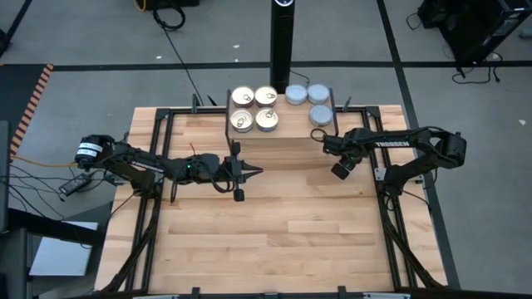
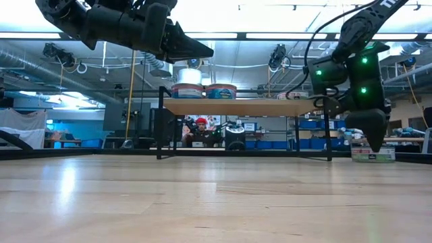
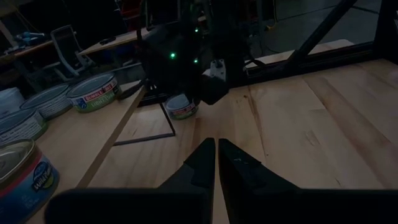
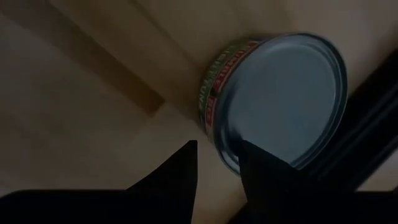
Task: Stack canned seafood by type on shelf
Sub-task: Put the green tuna can on the shelf aligned with the other green tuna can
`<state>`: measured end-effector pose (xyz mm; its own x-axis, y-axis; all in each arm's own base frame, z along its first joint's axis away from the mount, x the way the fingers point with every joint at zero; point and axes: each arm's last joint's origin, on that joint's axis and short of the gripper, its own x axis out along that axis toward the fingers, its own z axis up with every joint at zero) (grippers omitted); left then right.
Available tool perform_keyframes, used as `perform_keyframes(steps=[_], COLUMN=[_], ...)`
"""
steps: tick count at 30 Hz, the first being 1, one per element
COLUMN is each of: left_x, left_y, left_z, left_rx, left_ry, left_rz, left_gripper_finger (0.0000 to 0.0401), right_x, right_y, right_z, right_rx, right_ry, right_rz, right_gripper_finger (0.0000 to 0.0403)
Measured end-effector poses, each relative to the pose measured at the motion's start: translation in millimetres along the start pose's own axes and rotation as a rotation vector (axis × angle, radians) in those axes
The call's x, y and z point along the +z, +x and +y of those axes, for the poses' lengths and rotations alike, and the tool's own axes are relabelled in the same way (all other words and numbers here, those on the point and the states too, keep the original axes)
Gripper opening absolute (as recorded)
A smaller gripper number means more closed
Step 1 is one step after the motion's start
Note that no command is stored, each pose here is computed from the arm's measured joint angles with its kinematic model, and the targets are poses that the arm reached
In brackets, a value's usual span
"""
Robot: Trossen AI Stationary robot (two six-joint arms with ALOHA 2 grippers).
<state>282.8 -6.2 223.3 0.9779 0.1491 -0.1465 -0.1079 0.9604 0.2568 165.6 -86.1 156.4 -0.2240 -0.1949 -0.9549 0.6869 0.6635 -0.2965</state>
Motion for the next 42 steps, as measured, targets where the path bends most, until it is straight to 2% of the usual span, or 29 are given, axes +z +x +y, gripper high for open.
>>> perform_keyframes(steps=[7,20,27,33,38,42], left_x=[0.0,0.1,0.3,0.5,0.4,0.3], left_y=[0.0,0.0,0.0,0.0,0.0,0.0], left_z=[0.0,0.0,0.1,0.1,0.1,0.1], left_rx=[0.0,0.0,0.001,0.001,0.001,0.001], left_ry=[0.0,0.0,-0.001,-0.001,-0.001,0.0], left_rz=[0.0,-0.001,-0.003,-0.005,-0.004,-0.003], left_gripper_finger=[0.0025,0.0025,0.0025,0.0025,0.0025,0.0025], right_x=[3.1,-5.0,-11.6,-19.1,-30.0,-39.3], right_y=[-0.4,-6.3,-26.3,-42.3,-58.4,-71.3], right_z=[1.0,13.8,26.2,44.0,63.2,73.2], right_rx=[0.009,0.112,0.236,0.335,0.342,0.265], right_ry=[-0.001,-0.085,-0.104,-0.17,-0.252,-0.299], right_rz=[-0.033,0.006,-0.009,-0.028,-0.073,-0.151], right_gripper_finger=[0.0128,0.012,0.0114,0.0114,0.0115,0.0124])
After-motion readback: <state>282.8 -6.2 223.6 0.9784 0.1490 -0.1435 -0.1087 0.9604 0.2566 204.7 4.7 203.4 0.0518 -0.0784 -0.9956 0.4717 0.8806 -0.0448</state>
